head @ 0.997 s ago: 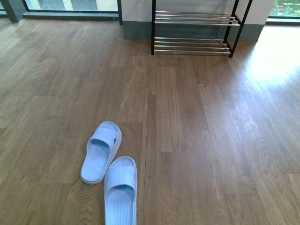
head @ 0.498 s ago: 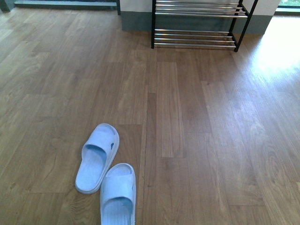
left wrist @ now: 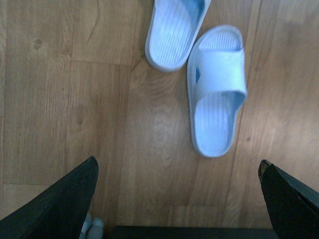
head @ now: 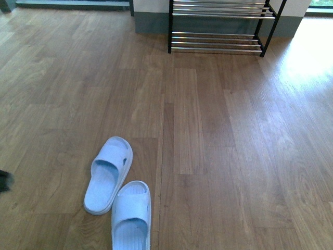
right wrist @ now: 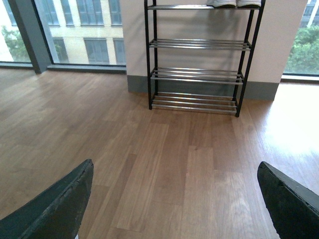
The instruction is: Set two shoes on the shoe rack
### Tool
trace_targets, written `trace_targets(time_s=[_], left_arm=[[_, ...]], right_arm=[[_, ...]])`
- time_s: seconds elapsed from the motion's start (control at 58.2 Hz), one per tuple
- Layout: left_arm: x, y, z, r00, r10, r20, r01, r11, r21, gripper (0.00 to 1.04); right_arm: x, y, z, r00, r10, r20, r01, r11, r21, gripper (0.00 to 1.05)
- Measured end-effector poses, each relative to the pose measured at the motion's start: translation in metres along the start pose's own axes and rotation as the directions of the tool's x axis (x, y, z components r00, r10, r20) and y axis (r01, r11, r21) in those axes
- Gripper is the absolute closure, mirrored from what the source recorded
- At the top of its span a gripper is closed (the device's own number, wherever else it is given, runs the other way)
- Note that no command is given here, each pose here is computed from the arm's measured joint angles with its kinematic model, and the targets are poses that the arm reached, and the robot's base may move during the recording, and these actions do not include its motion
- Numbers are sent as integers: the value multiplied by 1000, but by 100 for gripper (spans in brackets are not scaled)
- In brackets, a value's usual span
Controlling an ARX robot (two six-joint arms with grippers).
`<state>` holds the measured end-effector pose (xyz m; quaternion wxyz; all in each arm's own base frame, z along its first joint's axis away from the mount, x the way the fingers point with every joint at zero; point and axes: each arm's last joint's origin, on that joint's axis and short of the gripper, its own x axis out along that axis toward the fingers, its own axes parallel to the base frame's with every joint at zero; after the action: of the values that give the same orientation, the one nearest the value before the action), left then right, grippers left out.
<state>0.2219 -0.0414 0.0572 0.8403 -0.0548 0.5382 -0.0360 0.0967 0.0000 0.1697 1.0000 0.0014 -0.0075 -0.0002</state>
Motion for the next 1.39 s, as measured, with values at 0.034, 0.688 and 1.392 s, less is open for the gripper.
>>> trace_targets(time_s=[0.034,0.688,1.392], left_arm=[[14,-3,1,999,4,-39,-3,999,46,9],[166,-25,-2,985,81,-155,-37,963,266,9],[202,-31,-12,971,-36,-237,95,966,240,9]], right_arm=[[0,0,0,1000,0,0,0,1000,0,9],[0,0,0,1000,0,0,0,1000,0,9],[0,0,0,1000,0,0,0,1000,0,9]])
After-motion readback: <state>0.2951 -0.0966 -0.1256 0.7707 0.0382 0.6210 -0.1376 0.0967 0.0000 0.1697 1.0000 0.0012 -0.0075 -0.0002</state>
